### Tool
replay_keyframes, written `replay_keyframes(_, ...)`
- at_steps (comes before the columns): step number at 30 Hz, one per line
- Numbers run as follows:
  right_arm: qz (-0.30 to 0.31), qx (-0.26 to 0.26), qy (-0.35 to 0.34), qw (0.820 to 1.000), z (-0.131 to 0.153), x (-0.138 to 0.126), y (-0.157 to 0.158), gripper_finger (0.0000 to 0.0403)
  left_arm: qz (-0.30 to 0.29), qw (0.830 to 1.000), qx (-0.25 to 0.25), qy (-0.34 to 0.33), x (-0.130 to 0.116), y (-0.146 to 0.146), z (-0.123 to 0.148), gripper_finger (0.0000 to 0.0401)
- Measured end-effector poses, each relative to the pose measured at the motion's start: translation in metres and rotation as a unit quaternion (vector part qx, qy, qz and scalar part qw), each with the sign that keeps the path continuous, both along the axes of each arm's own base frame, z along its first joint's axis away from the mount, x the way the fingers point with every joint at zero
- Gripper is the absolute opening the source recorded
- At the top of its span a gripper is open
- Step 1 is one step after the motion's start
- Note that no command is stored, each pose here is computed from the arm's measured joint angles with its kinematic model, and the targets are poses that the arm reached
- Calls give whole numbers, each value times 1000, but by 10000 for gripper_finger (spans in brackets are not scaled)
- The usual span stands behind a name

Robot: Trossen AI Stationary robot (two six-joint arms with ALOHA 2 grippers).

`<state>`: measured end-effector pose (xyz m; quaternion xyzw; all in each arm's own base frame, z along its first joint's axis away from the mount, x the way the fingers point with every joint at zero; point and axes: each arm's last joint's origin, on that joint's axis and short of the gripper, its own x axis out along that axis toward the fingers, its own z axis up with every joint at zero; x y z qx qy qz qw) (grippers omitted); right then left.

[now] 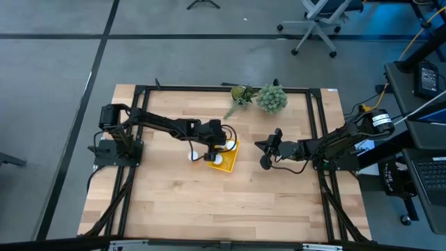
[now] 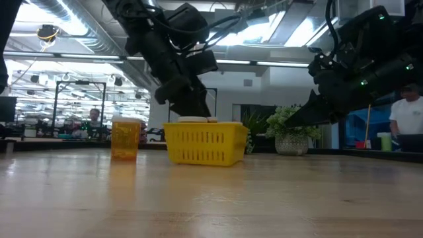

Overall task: Pick and place pill bottles into a basket
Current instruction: Put the orange pill bottle into the yellow bin

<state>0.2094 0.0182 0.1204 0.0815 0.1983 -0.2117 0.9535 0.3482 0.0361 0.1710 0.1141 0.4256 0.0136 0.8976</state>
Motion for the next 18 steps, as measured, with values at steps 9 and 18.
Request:
replay_keyframes(9, 10, 6, 1, 1000, 0, 0, 1, 20, 1, 1000, 5, 4, 0, 0, 0, 233)
replay_keyframes(18, 6, 14, -3, 1000, 0, 0, 1, 20, 12, 1000, 11, 17, -2, 0, -2, 233)
